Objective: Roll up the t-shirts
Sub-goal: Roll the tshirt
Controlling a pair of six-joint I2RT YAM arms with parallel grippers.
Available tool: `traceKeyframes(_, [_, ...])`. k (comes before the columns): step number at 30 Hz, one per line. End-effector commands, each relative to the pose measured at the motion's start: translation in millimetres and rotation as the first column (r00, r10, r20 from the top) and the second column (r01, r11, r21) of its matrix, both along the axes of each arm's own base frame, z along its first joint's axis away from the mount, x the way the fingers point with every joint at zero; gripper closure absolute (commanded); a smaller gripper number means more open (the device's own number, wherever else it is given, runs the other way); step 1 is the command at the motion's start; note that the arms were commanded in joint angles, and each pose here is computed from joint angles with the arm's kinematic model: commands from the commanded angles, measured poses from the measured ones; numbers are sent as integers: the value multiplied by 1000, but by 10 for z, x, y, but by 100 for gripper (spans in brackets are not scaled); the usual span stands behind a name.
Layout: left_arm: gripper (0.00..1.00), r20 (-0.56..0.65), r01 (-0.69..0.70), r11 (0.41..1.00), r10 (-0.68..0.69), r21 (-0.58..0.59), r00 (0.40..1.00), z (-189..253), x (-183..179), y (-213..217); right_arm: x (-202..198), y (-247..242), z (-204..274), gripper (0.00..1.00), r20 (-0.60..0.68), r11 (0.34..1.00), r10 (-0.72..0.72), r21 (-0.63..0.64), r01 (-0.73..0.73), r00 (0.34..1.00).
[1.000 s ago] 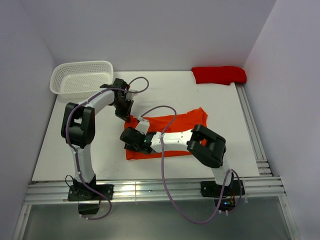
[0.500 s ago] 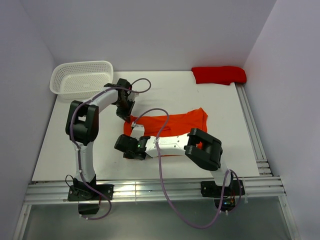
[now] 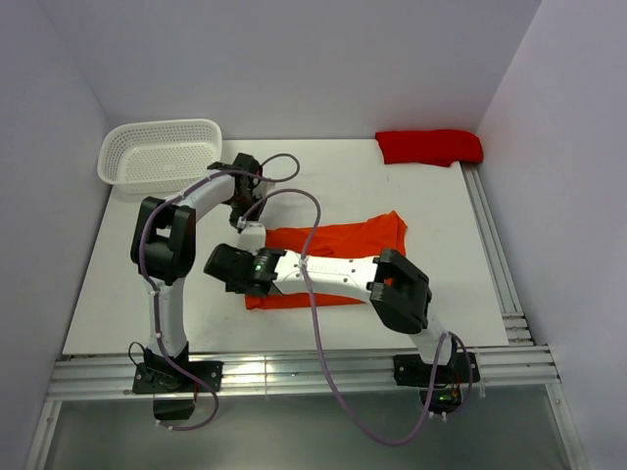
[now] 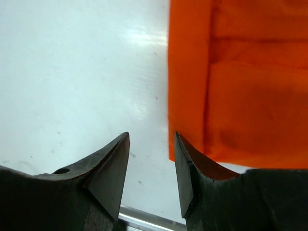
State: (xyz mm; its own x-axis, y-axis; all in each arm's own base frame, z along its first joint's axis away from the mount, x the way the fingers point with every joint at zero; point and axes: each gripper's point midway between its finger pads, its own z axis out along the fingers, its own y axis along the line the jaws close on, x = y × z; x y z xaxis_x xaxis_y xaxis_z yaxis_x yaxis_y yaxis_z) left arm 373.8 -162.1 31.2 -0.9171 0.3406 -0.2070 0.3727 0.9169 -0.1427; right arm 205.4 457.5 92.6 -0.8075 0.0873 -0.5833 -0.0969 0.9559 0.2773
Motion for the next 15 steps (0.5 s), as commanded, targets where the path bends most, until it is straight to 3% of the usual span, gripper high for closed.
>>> traceKeyframes(1, [100,17,10,1000,-10,10,1000,58,63,-35,264,-10,30,50,77,996,-9,-93,17,997])
traceKeyframes(9, [100,14,16,1000,-17,19,1000,45,64,-55,713,-107,-164,51,159,966,-55,-242,93,986])
traceKeyframes(15, [100,13,19,1000,-19,23,1000,46,77,-95,810,-34,-178,50,179,966,-43,-242,86,983])
